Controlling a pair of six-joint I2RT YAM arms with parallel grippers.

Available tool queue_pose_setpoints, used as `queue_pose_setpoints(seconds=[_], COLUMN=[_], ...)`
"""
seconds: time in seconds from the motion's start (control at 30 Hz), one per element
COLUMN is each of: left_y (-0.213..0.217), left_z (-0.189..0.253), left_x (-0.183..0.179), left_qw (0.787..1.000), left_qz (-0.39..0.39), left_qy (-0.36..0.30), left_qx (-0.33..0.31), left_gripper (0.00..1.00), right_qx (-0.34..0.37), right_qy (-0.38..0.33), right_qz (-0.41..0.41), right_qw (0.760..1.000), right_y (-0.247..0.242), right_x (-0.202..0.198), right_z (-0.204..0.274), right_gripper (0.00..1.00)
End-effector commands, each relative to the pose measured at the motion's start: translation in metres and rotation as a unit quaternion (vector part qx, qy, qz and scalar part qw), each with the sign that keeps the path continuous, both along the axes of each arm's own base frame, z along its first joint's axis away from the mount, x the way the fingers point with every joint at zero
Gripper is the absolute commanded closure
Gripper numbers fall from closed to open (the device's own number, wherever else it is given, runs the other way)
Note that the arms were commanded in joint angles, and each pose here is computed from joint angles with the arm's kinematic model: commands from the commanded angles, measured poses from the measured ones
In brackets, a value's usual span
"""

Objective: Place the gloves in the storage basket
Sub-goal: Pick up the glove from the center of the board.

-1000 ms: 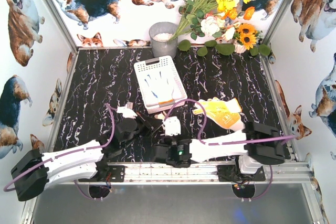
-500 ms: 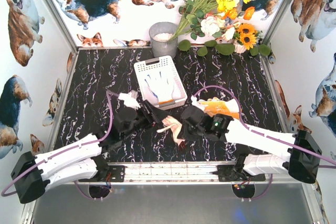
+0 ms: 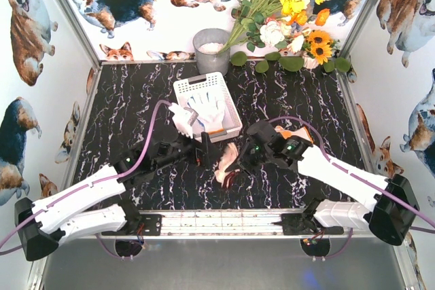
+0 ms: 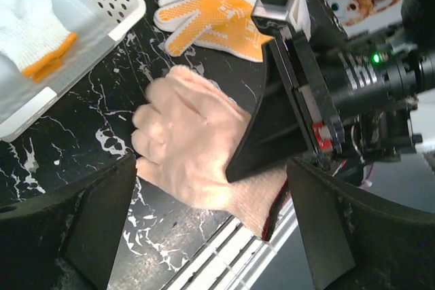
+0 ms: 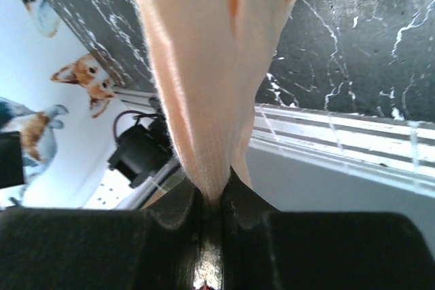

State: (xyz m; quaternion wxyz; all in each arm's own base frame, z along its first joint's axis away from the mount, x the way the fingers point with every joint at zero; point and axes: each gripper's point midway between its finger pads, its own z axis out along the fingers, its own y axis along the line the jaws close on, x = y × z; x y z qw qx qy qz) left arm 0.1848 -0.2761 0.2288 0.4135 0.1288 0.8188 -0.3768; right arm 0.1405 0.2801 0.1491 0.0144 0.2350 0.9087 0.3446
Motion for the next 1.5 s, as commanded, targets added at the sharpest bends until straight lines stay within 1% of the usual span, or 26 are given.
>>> queue_pose_setpoints(seconds=[0.0, 0.1, 0.27, 0.4, 0.53, 0.63, 0.73, 0.77, 0.83, 0.93, 1.03, 1.07, 1.13, 1.23, 1.4, 1.43, 1.47], left_y=[-0.002, -0.008, -0.014, -0.019, -0.024, -0.026, -0.026, -0.028, -0.030, -0.028, -0.022, -0.021, -0.020, -0.022, -0.029, -0.030, -0.031], left_z=[0.014, 0.016, 0.017, 0.015, 0.011, 0.003, -0.003, -0.003, -0.006, -0.007, -0.004, -0.003, 0.000, 0.000, -0.005, -0.005, -0.006], left_x=[-0.015, -0.024, -0.036, -0.044, -0.046, -0.042, -0.038, -0.036, -0.035, -0.030, -0.024, -0.023, -0.023, -0.024, -0.030, -0.032, -0.033], left_qw=[0.996, 0.993, 0.984, 0.975, 0.960, 0.944, 0.930, 0.927, 0.921, 0.917, 0.915, 0.915, 0.915, 0.916, 0.916, 0.916, 0.915], left_qz=[-0.066, -0.089, -0.100, -0.106, -0.104, -0.100, -0.099, -0.101, -0.104, -0.092, -0.067, -0.064, -0.061, -0.067, -0.094, -0.100, -0.105], left_qy=[-0.052, -0.067, -0.111, -0.145, -0.181, -0.202, -0.216, -0.221, -0.225, -0.230, -0.237, -0.238, -0.241, -0.241, -0.238, -0.238, -0.238], left_qx=[0.018, 0.032, 0.092, 0.135, 0.188, 0.241, 0.279, 0.287, 0.299, 0.312, 0.319, 0.319, 0.317, 0.313, 0.308, 0.307, 0.308], left_gripper=[0.12, 0.10, 0.07, 0.03, 0.01, 0.00, 0.01, 0.03, 0.09, 0.28, 0.45, 0.48, 0.58, 0.72, 0.92, 0.98, 1.00], right_qx=[0.088, 0.108, 0.126, 0.131, 0.141, 0.151, 0.157, 0.159, 0.162, 0.165, 0.167, 0.167, 0.169, 0.170, 0.174, 0.176, 0.176], right_qy=[0.013, 0.032, 0.066, 0.073, 0.077, 0.080, 0.082, 0.083, 0.084, 0.082, 0.083, 0.083, 0.085, 0.088, 0.089, 0.087, 0.086], right_qz=[-0.063, -0.107, -0.167, -0.205, -0.223, -0.224, -0.224, -0.225, -0.225, -0.227, -0.231, -0.233, -0.235, -0.241, -0.254, -0.257, -0.260], right_qw=[0.994, 0.988, 0.976, 0.967, 0.961, 0.960, 0.958, 0.958, 0.957, 0.956, 0.955, 0.954, 0.953, 0.952, 0.947, 0.946, 0.945], right_y=[0.015, 0.015, 0.013, 0.008, 0.007, 0.008, 0.009, 0.009, 0.010, 0.010, 0.009, 0.009, 0.008, 0.007, 0.002, 0.002, 0.000], right_x=[0.012, 0.020, 0.027, 0.033, 0.036, 0.036, 0.036, 0.036, 0.036, 0.037, 0.037, 0.037, 0.037, 0.037, 0.037, 0.038, 0.039], right_z=[0.049, 0.055, 0.058, 0.061, 0.064, 0.068, 0.070, 0.070, 0.071, 0.073, 0.073, 0.072, 0.071, 0.069, 0.064, 0.063, 0.061], right_gripper=[1.00, 1.00, 1.00, 1.00, 1.00, 1.00, 1.00, 1.00, 1.00, 1.00, 1.00, 1.00, 1.00, 1.00, 1.00, 1.00, 0.96])
